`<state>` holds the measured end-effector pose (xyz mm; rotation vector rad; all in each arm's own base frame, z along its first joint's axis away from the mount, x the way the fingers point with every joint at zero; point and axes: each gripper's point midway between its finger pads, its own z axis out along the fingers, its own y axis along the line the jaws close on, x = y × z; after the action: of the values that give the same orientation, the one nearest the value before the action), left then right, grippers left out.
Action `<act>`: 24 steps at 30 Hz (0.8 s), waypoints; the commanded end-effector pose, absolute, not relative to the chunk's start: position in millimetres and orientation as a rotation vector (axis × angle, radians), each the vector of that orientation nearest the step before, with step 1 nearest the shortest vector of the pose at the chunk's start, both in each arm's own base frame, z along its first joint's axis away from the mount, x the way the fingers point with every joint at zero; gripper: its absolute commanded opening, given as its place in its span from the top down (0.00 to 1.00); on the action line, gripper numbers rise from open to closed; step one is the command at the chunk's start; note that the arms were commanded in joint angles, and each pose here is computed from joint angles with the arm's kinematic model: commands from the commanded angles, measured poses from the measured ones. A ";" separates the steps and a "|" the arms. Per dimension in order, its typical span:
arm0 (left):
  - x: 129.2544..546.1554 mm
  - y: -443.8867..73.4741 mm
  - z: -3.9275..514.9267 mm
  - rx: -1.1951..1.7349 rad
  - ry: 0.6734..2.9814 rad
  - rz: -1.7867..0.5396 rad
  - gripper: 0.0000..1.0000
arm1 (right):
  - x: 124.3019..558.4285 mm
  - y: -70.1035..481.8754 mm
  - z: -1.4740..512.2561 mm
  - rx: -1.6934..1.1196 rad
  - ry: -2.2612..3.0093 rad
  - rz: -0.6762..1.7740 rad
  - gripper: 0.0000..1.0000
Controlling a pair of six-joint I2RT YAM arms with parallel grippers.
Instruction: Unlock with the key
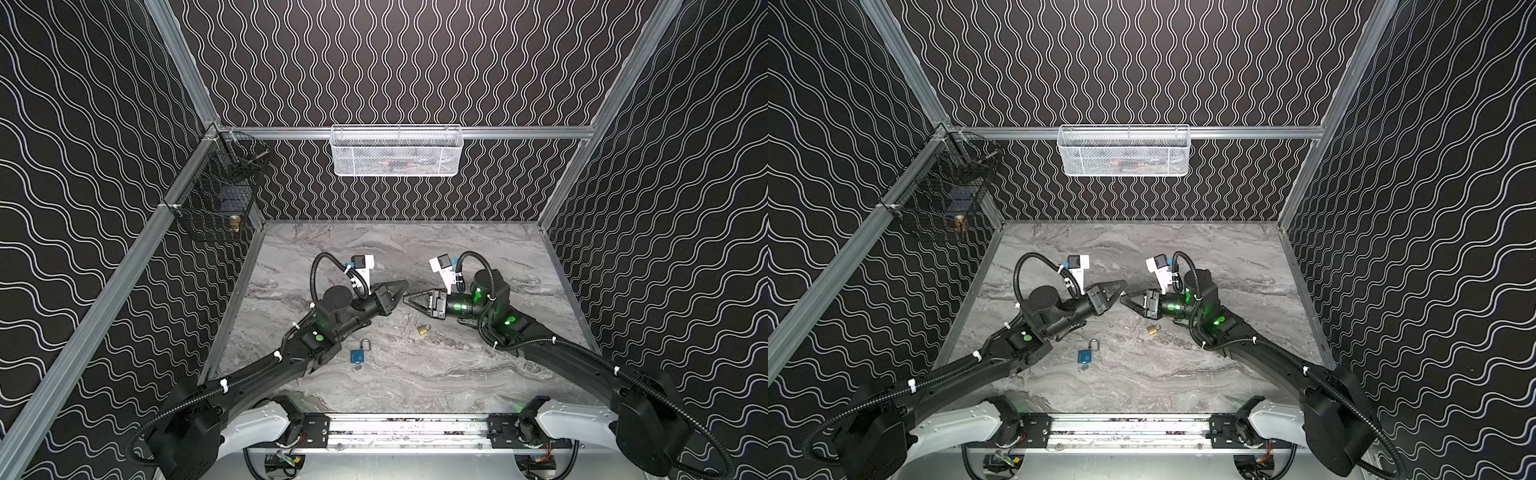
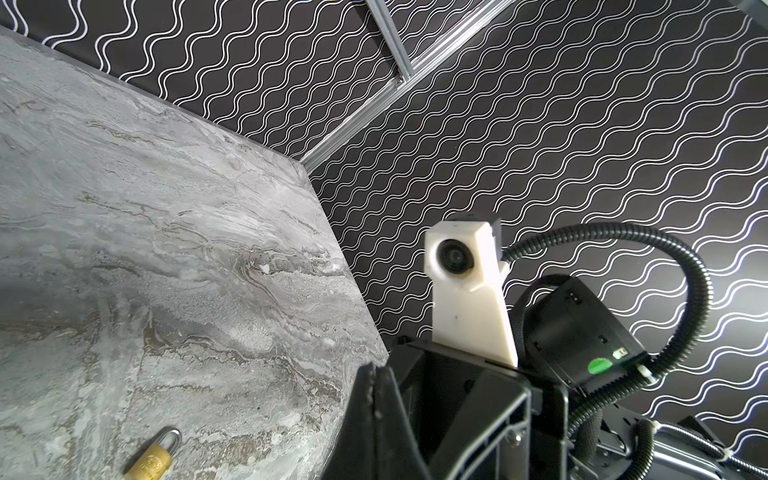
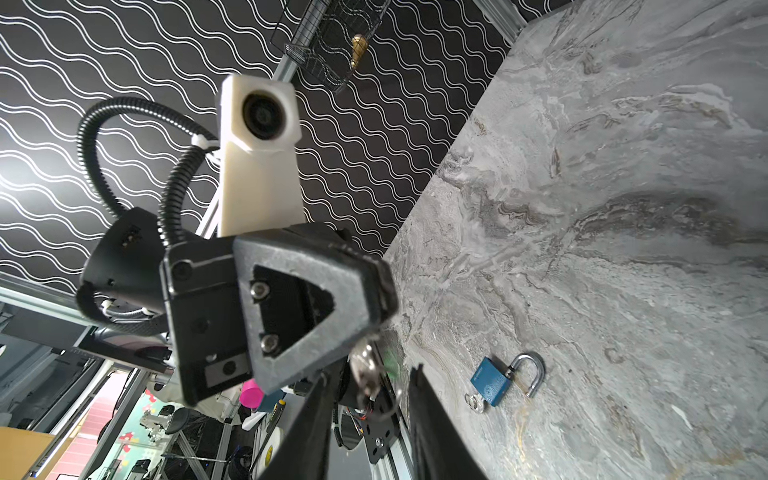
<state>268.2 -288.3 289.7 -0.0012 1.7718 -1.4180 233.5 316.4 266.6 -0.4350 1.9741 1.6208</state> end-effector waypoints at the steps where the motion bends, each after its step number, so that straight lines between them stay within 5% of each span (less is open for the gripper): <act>1: 267.0 -289.9 306.4 0.036 1.700 -1.441 1.00 | 232.6 319.6 280.3 -0.457 1.908 1.666 0.69; 24: 263.5 -289.4 310.9 0.058 1.689 -1.445 1.00 | 230.5 320.8 288.3 -0.466 1.869 1.703 0.96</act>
<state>264.9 -290.0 296.9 0.0231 1.7471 -1.4426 230.9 321.1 276.3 -0.4472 1.9328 1.6942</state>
